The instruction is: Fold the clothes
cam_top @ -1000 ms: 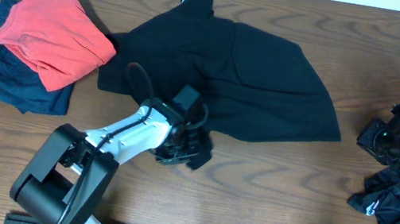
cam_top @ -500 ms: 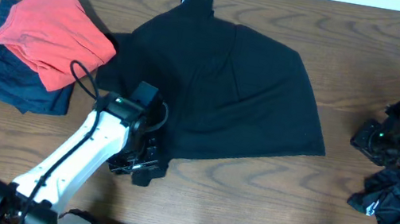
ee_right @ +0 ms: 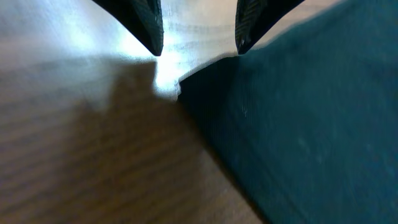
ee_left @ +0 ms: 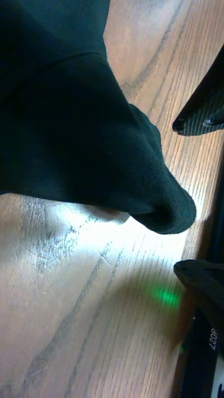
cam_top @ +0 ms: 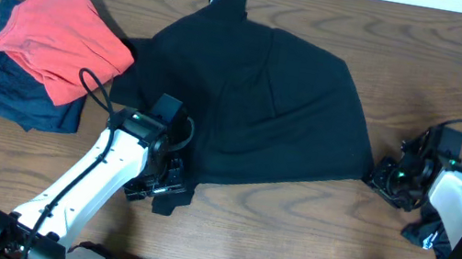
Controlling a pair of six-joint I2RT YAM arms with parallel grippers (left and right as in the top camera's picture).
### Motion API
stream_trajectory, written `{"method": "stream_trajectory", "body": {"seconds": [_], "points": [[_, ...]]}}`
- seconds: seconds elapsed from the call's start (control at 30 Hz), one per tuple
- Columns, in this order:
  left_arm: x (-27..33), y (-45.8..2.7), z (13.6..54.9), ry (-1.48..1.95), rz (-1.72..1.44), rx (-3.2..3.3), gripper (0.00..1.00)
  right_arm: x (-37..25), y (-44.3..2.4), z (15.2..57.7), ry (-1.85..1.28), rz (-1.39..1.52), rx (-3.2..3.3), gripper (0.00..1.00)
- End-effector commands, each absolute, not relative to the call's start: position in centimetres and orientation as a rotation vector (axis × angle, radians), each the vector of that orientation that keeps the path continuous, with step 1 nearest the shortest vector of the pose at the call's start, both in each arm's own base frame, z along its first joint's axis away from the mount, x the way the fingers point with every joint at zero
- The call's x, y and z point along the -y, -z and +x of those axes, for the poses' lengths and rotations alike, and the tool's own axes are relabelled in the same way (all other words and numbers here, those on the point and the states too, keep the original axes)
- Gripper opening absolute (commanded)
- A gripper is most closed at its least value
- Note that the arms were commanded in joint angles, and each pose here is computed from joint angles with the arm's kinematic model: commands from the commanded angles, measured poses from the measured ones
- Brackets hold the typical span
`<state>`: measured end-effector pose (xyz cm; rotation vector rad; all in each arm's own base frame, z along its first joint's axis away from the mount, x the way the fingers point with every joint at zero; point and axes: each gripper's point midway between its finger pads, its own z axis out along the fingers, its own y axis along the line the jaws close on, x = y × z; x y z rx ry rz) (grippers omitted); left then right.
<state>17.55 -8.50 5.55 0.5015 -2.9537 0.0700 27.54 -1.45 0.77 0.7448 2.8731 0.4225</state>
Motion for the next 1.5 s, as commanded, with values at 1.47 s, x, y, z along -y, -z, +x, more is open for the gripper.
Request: {"method": "stream_trajectory", "body": {"seconds": [1.47], "points": [[10.7,-4.4,21.1,-0.278,0.664,3.031,0.87,14.3,-6.3,30.9,-0.143,1.152,-2.382,0.01]]}}
